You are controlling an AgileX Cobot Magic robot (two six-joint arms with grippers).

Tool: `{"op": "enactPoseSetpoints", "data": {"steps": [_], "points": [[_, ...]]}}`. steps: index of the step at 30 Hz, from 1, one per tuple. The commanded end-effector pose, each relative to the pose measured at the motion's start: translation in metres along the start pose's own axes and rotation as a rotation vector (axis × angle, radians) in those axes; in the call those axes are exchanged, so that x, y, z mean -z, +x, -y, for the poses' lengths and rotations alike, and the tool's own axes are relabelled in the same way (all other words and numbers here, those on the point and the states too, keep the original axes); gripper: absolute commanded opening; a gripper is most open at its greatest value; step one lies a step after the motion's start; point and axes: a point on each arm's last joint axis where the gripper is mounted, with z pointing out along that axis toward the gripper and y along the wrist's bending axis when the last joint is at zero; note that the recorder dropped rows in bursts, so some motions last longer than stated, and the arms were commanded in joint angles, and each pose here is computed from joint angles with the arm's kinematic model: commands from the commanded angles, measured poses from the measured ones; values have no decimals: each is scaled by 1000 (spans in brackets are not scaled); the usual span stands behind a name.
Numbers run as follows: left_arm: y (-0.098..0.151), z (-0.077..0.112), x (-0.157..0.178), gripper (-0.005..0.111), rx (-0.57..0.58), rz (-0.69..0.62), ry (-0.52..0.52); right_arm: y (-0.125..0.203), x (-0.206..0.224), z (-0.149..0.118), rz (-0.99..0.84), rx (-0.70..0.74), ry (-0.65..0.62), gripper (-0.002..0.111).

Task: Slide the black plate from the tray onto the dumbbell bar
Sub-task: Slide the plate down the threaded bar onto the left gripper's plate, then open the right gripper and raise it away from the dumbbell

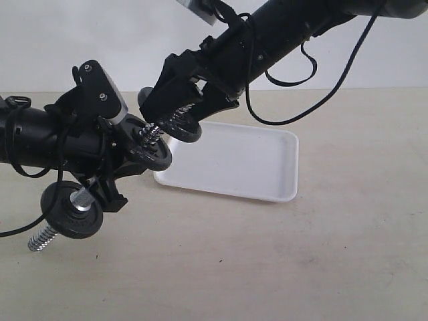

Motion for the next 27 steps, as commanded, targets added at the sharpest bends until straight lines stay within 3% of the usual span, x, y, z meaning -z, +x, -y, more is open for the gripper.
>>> {"op": "enactPoseSetpoints", "data": {"steps": [1,12,18,27], "points": [[-20,-12,15,4,69,82,-89,-2,5,-8,11,12,-32,71],[-20,-13,15,4,70,82,-91,-2,5,-8,10,-7,-32,74],[-20,-13,15,4,70,82,-91,-2,5,-8,10,-20,-32,105],[-20,-13,15,4,70,81,-93,-2,5,-8,10,-20,-32,105]]}}
